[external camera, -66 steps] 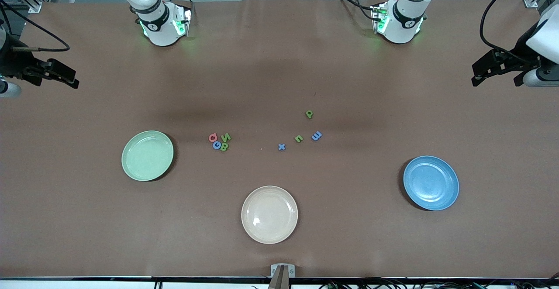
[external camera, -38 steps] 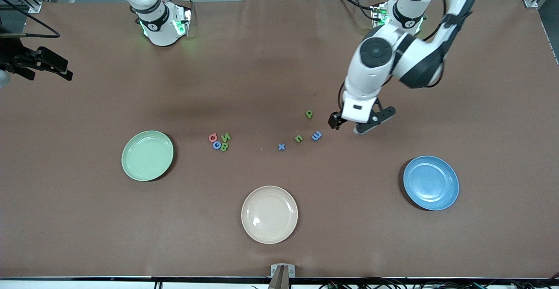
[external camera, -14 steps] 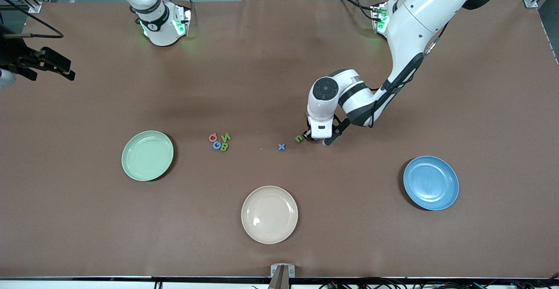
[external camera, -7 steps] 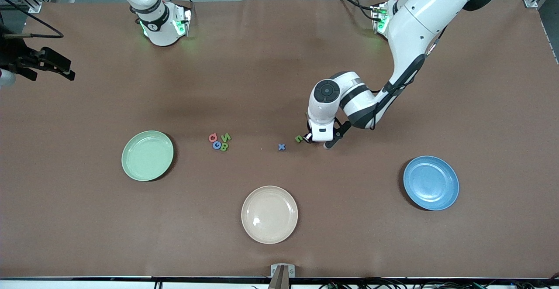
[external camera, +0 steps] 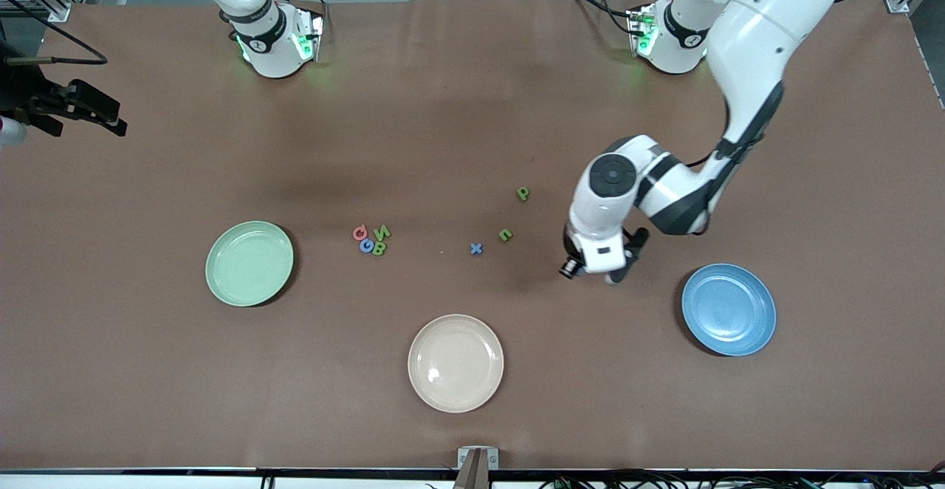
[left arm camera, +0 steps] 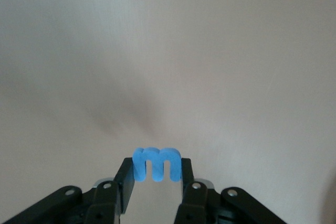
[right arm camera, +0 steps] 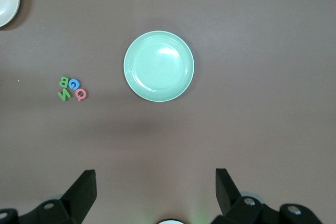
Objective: Sort upper and lower case letters into plates
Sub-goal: 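Carry the blue m to the blue plate and open the left gripper, then grasp the green n with the left gripper while the right gripper reaches letters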
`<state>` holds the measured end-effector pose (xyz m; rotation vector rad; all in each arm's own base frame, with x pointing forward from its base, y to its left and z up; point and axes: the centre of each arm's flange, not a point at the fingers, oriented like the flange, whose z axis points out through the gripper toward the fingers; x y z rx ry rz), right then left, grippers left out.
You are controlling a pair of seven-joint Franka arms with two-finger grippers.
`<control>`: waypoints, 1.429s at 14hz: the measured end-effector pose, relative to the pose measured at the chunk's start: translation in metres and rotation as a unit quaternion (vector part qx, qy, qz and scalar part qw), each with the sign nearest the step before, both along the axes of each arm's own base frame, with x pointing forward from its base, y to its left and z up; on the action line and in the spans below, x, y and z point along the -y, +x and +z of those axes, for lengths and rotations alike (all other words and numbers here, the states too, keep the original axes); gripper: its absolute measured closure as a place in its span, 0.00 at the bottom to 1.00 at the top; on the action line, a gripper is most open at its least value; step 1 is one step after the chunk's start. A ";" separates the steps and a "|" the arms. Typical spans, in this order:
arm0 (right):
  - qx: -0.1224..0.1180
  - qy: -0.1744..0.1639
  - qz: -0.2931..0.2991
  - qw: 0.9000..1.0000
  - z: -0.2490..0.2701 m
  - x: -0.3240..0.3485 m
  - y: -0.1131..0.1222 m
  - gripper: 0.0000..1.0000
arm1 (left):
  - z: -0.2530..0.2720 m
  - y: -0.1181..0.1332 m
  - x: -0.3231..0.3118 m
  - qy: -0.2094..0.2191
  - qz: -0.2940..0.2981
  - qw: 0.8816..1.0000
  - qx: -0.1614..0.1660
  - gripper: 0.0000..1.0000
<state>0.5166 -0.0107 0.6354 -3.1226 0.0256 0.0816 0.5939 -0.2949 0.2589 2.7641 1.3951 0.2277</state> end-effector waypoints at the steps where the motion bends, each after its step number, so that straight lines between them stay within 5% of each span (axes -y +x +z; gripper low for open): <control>1: 0.000 0.000 0.000 1.000 0.000 0.000 0.000 0.00 | 0.012 0.009 -0.020 0.013 -0.015 1.000 0.003 0.60; 7: 0.000 0.000 -0.001 1.000 0.000 0.001 0.000 0.00 | 0.014 0.053 -0.200 0.069 -0.146 0.986 -0.038 0.60; 13: 0.000 0.000 -0.001 1.000 0.000 0.001 0.000 0.00 | -0.029 0.052 -0.324 0.057 -0.221 0.970 -0.085 0.60; 19: -0.003 0.000 -0.002 1.000 -0.003 0.002 0.001 0.00 | -0.025 0.056 -0.289 0.039 -0.239 0.968 -0.073 0.02; 20: -0.008 0.000 -0.004 1.000 -0.009 0.004 0.004 0.00 | -0.018 0.056 -0.270 0.032 -0.237 0.969 -0.067 0.00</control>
